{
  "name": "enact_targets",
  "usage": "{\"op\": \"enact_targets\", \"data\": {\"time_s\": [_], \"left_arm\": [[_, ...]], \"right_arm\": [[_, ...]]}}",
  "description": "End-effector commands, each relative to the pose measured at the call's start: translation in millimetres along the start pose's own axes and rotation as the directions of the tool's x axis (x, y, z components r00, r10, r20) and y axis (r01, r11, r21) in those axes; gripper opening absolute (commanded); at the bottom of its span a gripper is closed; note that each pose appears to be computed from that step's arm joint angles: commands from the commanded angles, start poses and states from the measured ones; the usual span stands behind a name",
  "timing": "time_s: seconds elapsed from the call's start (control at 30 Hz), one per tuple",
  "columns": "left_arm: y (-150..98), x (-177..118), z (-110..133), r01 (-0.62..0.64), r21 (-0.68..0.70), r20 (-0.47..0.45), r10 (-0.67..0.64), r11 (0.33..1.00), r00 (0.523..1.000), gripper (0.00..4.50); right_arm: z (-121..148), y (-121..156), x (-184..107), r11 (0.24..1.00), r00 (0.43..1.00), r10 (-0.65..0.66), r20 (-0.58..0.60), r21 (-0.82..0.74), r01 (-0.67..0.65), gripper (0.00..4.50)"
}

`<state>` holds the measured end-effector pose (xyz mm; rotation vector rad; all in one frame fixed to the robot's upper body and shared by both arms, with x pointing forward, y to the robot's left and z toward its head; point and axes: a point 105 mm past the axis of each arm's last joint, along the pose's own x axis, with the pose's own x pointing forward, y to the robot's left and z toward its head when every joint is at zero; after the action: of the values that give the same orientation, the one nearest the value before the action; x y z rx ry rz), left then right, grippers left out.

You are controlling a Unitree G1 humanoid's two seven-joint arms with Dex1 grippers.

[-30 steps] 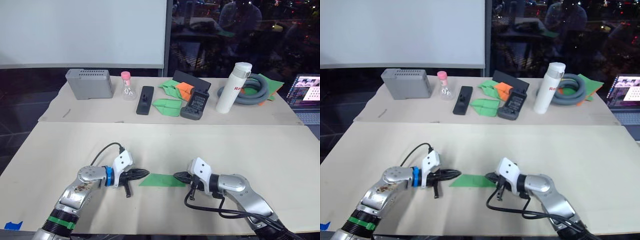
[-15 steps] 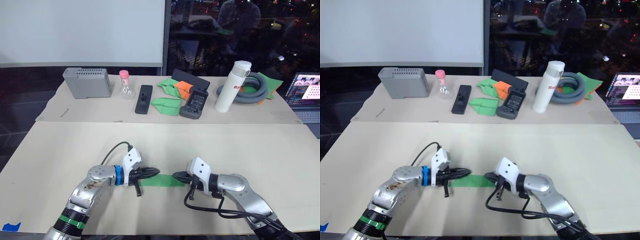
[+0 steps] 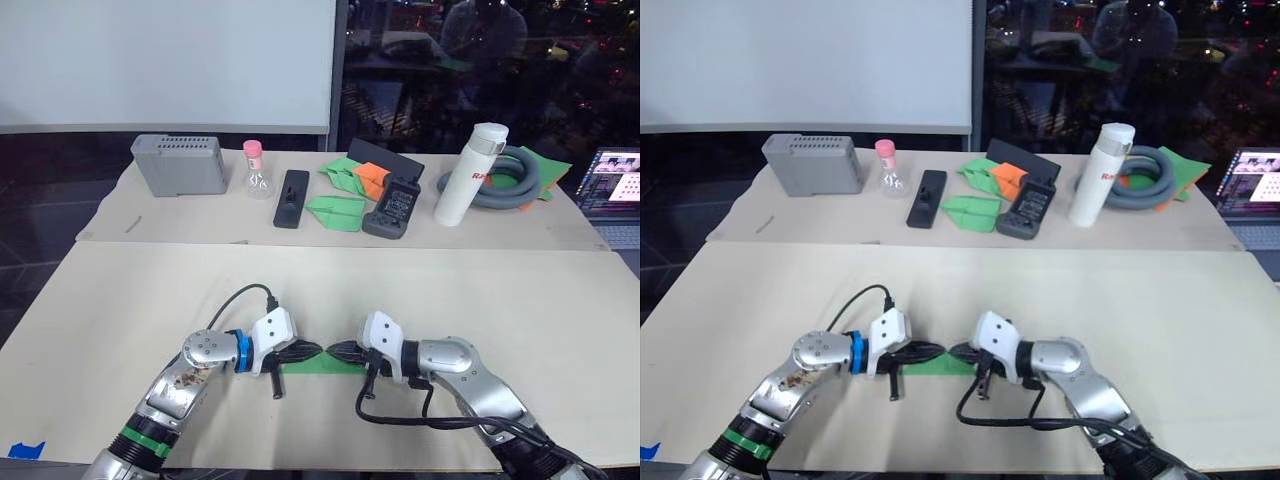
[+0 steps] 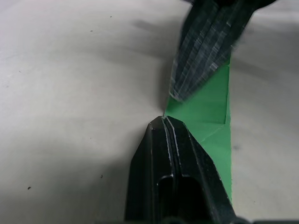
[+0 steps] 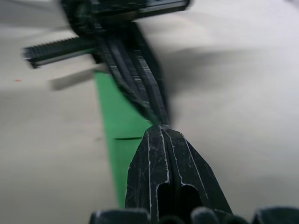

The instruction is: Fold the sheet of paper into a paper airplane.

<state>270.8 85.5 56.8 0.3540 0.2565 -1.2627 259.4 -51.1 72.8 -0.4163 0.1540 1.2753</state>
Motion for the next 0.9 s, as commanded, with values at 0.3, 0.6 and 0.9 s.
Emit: {"op": "enact_targets", "data": {"time_s": [0.3,0.6,0.9], "left_arm": [[-14,-2,-32,0.034,-0.099,-0.105,-0.045,0.994,0.993,0.00],[-20,-1,-30,0.105,-0.109,-0.106,-0.117,0.988,0.987,0.00],[-14,0,-25,0.095,-0.123,-0.077,-0.105,0.988,0.991,0.00]], "right_arm": [[-41,13,-20,0.995,0.987,0.052,-0.153,0.089,-0.039,0.02],[-62,-2,-66,0.992,0.973,-0.034,-0.228,0.114,0.061,0.02],[-25,-29,-95,0.990,0.984,-0.083,-0.155,0.097,0.099,0.02]]}}
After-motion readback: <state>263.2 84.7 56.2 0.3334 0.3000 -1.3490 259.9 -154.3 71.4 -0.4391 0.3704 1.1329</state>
